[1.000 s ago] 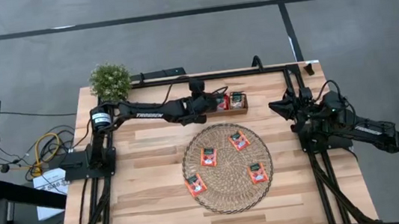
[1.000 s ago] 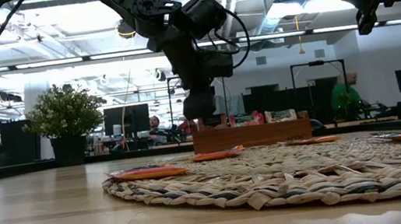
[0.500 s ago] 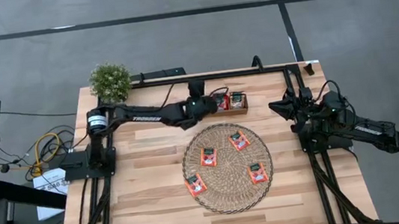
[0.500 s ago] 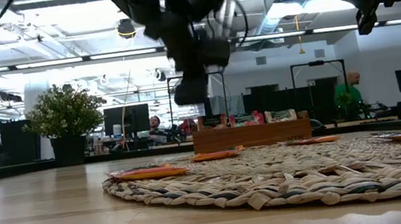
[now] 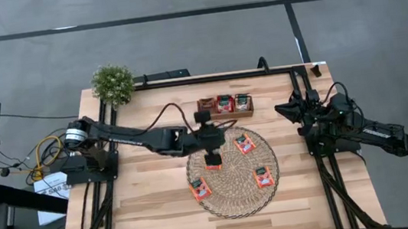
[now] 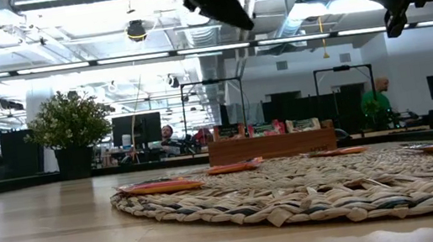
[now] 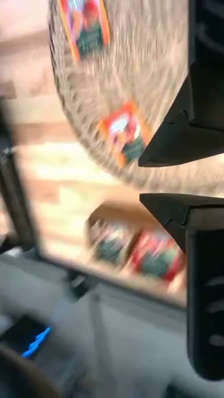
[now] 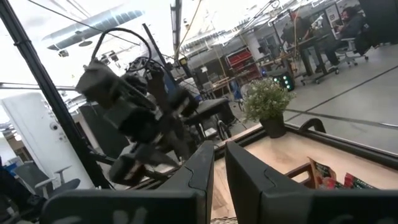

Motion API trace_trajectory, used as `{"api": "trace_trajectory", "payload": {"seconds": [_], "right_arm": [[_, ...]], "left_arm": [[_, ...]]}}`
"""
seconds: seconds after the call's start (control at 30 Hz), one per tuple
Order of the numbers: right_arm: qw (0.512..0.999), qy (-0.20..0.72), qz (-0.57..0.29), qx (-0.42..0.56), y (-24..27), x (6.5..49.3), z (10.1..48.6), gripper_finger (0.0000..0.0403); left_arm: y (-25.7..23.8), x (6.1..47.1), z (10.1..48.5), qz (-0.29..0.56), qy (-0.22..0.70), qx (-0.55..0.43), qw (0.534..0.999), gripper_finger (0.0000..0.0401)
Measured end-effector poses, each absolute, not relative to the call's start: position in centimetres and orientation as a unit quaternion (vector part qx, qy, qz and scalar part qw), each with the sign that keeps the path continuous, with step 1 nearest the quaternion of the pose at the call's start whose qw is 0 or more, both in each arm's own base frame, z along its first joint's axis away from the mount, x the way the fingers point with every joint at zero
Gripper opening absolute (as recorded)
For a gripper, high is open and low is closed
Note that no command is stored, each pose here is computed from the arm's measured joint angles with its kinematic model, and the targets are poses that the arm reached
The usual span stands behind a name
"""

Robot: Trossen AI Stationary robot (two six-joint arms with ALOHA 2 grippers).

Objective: Pick & Place Tea
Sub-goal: Put the orange tea bag into the left section of the wooden organizer

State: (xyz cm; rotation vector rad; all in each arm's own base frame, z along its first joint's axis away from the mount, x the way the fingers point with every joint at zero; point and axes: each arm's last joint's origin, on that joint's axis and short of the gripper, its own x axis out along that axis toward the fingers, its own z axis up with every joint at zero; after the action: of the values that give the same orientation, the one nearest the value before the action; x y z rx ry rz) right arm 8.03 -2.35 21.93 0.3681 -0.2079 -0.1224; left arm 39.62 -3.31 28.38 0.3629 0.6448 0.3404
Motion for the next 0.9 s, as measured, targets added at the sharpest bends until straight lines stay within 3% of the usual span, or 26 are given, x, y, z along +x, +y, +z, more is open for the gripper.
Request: {"api": "trace_trajectory", "payload": {"seconds": [0.17, 0.27, 0.6, 0.9], "right_arm": [[0.976, -0.103, -0.060, 0.183, -2.4, 8.0, 21.9, 0.0033], [0.976, -0.103, -0.060, 0.183, -2.4, 8.0, 21.9, 0.0033], [0.976, -0.094, -0.063, 0.186, -2.4, 8.1, 21.7, 0.0033], [0.976, -0.090, -0.063, 0.187, -2.4, 8.1, 21.6, 0.0033]], "left_arm": [[-3.5, 39.0, 26.9, 0.135, 0.368, 0.017, 0.920, 0.0065], [-3.5, 38.8, 26.2, 0.106, 0.395, -0.029, 0.912, 0.0064], [-1.8, 39.4, 25.6, 0.067, 0.409, -0.038, 0.909, 0.0064], [0.1, 40.6, 22.1, 0.037, 0.457, -0.075, 0.886, 0.0085]]}}
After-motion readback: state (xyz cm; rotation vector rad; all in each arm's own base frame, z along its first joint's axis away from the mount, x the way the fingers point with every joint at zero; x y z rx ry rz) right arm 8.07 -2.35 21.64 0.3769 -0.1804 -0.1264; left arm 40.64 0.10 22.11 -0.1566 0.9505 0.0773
